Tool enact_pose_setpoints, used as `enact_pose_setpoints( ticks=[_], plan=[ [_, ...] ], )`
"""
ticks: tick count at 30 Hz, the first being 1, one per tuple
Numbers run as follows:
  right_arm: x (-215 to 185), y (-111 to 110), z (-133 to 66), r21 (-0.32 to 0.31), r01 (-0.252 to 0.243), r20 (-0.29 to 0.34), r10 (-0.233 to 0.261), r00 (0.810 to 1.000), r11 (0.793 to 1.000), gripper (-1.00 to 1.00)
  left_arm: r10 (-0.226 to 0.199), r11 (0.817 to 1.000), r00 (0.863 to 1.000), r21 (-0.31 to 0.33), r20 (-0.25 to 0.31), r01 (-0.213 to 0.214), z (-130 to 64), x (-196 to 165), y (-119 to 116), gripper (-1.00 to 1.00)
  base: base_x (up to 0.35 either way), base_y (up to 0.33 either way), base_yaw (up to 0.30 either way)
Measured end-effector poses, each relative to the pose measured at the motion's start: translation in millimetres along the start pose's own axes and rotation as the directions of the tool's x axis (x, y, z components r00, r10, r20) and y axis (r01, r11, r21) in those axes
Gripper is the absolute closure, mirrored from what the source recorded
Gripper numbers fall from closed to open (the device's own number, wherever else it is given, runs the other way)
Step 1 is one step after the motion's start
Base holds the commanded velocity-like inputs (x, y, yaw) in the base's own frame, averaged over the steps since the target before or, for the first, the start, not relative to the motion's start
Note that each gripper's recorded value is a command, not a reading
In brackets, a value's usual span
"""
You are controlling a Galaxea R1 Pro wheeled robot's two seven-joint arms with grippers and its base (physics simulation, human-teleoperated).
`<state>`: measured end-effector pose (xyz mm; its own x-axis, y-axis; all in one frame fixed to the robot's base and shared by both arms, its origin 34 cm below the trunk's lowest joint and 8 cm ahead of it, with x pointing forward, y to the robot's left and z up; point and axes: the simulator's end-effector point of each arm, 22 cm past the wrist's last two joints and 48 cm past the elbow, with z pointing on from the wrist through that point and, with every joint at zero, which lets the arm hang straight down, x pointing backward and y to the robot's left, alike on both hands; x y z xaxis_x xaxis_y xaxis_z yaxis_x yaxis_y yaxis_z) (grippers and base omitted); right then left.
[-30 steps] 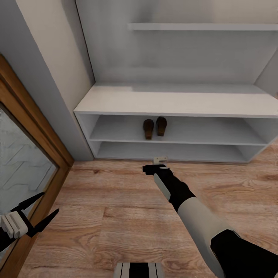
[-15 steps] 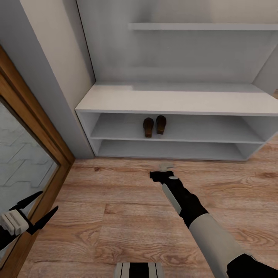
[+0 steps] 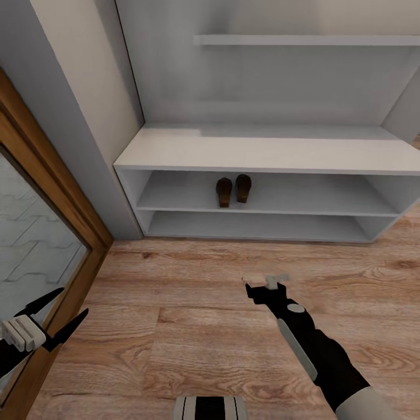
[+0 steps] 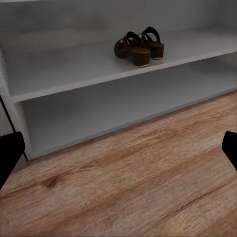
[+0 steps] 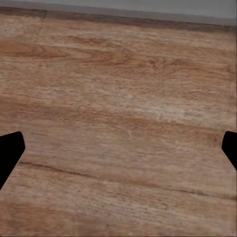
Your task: Pick up the two gym shoes and the two sandals from the corridor floor and place them onto the hallstand (shoe rack) in the corridor, making sure they are on the rack and not on the floor. Arrange them so the two gym shoes are next to each other and the two sandals are next to each other.
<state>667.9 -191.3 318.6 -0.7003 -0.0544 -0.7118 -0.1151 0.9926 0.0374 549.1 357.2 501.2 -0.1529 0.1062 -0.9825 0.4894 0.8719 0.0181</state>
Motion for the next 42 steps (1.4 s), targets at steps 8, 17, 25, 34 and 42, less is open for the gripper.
enact_pose_setpoints(
  ticks=[8,17,25,34,42],
  plan=[
    [33.2,-24.1,-30.0,0.004,0.028,0.029,-0.028,0.999,1.0,-1.0,0.0,1.0,1.0,-0.003,-0.003,0.0,-0.1,0.8,0.6,-1.0,-0.002,0.0,0.0],
    [74.8,-48.2,-59.2,0.016,0.056,0.045,-0.057,0.997,0.998,-1.0,-0.01,1.0,1.0,-0.006,-0.009,0.01,-1.0,4.8,0.4,-1.0,0.0,0.0,0.0],
    [102.7,-53.3,-80.6,0.013,0.056,0.07,-0.057,0.996,0.998,-1.0,-0.037,0.999,0.999,-0.01,-0.005,0.037,0.4,10.3,-4.7,-1.0,0.0,0.0,0.0],
    [118.6,-54.2,-90.3,0.012,0.055,0.065,-0.056,0.996,0.998,-1.0,-0.053,0.999,0.998,-0.01,-0.026,0.053,2.2,20.8,-13.0,-1.0,0.0,0.0,0.0],
    [132.7,-52.5,-96.7,0.008,0.052,0.049,-0.053,0.997,0.999,-1.0,-0.077,0.997,0.996,-0.009,-0.044,0.077,5.7,32.2,-25.0,-1.0,0.0,0.0,0.0]
  ],
)
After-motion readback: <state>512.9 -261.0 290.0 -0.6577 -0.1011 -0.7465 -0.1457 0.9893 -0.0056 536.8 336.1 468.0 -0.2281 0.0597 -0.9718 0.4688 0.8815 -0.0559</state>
